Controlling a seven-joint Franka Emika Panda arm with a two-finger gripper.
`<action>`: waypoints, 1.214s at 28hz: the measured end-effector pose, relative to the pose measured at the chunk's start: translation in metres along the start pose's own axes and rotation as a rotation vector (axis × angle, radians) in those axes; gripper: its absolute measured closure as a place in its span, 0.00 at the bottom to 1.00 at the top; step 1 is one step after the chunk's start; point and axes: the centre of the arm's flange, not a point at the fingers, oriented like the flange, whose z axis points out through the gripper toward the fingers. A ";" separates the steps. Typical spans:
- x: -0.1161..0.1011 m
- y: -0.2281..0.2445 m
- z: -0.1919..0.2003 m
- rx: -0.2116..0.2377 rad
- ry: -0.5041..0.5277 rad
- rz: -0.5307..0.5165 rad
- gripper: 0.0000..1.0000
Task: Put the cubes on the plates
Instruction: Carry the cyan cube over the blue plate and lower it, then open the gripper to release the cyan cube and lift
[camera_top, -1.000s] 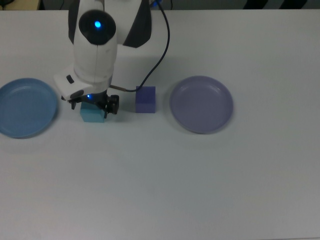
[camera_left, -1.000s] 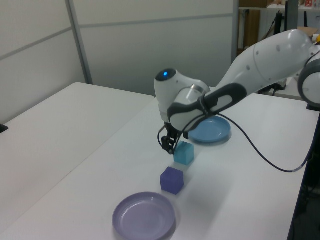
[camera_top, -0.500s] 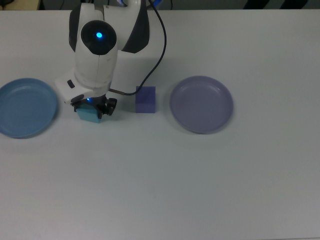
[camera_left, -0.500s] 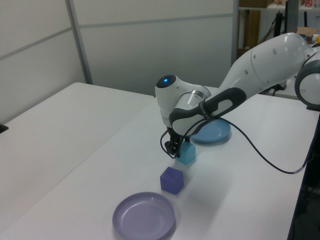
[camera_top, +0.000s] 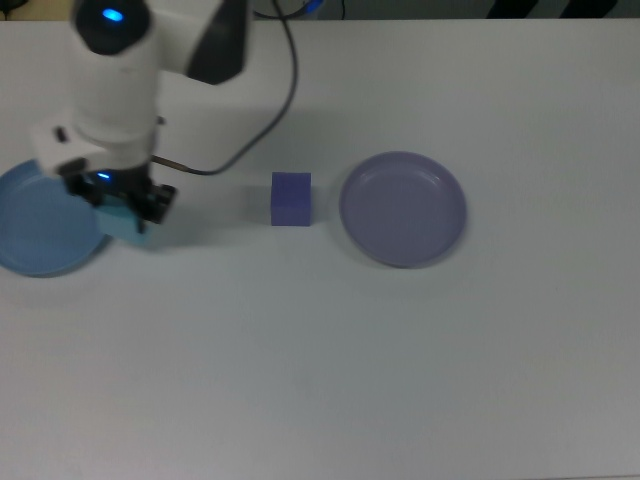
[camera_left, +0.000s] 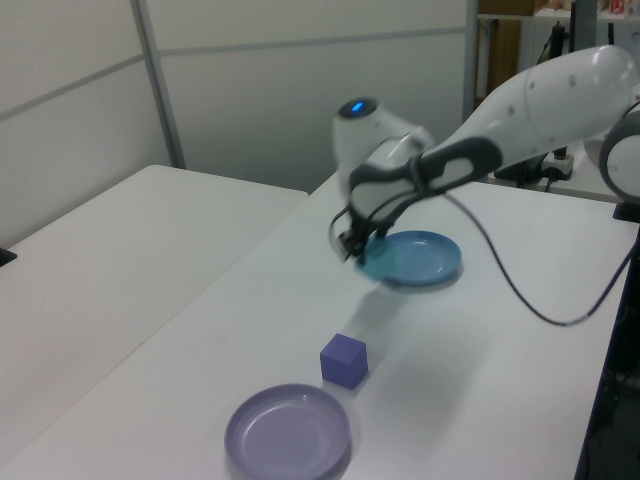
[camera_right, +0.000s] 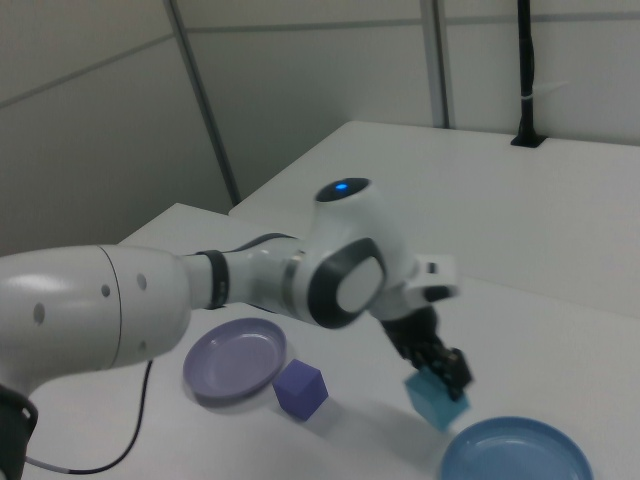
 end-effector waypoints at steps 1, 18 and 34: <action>0.000 0.019 0.002 -0.003 -0.003 0.001 0.41; -0.014 0.138 0.083 0.052 -0.015 0.030 0.39; -0.007 0.106 -0.009 0.126 0.004 -0.010 0.00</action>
